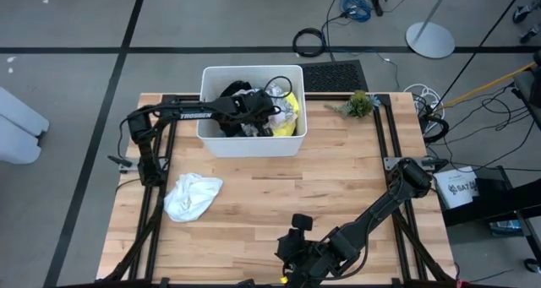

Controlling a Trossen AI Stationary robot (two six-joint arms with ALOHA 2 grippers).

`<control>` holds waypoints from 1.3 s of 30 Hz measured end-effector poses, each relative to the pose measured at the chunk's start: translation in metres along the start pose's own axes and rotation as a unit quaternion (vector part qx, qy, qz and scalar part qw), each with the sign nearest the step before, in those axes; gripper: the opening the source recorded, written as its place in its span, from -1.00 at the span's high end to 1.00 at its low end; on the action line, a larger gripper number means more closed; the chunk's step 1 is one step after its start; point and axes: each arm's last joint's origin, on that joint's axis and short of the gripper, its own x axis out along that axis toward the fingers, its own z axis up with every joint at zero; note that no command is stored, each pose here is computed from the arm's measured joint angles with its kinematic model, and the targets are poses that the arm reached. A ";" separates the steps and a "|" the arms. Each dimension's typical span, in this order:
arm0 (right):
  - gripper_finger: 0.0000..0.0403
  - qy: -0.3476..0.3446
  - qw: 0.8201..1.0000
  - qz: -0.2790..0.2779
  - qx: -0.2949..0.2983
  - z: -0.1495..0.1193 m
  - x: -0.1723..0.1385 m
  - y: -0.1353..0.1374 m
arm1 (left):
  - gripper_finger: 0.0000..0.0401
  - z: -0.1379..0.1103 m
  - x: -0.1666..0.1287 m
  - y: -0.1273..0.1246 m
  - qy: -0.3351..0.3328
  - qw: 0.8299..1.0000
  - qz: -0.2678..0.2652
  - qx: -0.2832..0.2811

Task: Fold laundry
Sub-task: Put the folded pink underwear into the white laundry bin, then put the white underwear into the white laundry bin

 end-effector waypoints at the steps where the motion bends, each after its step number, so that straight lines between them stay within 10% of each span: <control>1: 0.16 0.000 1.000 0.000 0.000 0.000 0.000 0.000 | 0.95 0.000 0.000 0.000 0.000 1.000 0.000 0.000; 18: 0.16 -0.001 1.000 0.003 0.002 0.000 0.000 0.001 | 0.39 0.003 -0.094 -0.003 -0.046 0.998 0.049 0.005; 23: 0.16 0.000 1.000 0.004 0.010 0.000 0.000 0.001 | 0.22 -0.008 -0.132 0.002 -0.047 0.999 -0.019 0.015; 39: 0.16 0.002 1.000 0.005 0.009 -0.001 0.000 0.001 | 0.17 -0.056 -0.270 0.023 -0.191 0.980 -0.052 0.013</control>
